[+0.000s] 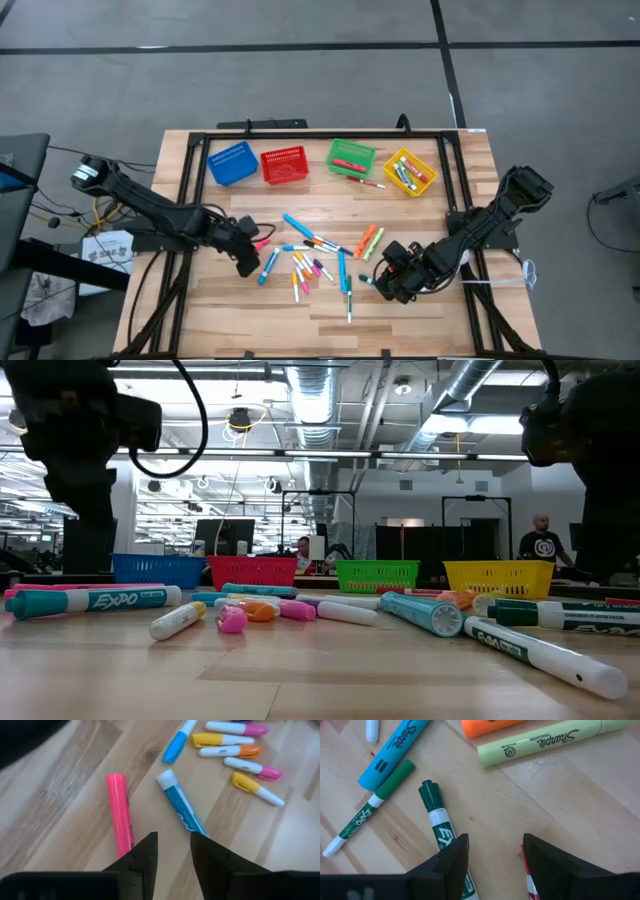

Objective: Pick & Place Markers
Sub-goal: Put the large red marker pen into the yellow bin

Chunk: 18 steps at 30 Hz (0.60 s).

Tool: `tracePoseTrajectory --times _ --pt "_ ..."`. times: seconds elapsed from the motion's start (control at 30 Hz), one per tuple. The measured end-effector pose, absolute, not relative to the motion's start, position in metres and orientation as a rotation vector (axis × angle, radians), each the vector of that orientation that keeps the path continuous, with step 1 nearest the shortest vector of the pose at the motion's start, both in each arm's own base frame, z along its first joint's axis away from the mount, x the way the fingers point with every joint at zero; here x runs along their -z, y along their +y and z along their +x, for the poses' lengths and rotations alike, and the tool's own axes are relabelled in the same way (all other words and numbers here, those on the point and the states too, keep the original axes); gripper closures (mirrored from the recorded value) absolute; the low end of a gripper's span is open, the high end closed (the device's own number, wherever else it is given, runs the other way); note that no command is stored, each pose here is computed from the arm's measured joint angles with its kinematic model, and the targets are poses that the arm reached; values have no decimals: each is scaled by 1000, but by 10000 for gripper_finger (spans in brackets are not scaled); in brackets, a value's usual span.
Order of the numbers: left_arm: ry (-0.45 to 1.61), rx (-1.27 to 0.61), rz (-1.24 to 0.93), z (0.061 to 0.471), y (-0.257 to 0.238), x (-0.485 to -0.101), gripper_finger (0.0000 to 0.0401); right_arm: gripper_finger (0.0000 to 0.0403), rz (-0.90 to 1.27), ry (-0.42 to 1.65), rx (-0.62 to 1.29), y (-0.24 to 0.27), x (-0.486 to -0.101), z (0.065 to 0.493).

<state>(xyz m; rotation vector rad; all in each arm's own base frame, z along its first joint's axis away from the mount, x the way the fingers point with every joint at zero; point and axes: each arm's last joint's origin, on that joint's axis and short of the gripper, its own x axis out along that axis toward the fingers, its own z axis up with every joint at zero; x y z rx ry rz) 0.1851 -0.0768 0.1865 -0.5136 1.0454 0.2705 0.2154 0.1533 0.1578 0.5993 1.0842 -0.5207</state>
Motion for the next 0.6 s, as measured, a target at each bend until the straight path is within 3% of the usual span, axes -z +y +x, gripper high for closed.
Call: tracePoseTrajectory --times 0.2,0.6 --pt "1078 -267 -516 187 -78 -181 268 228 613 1150 478 155 -158 214" --pt "1027 -241 -529 185 -77 -190 274 245 565 1315 435 158 -169 212"
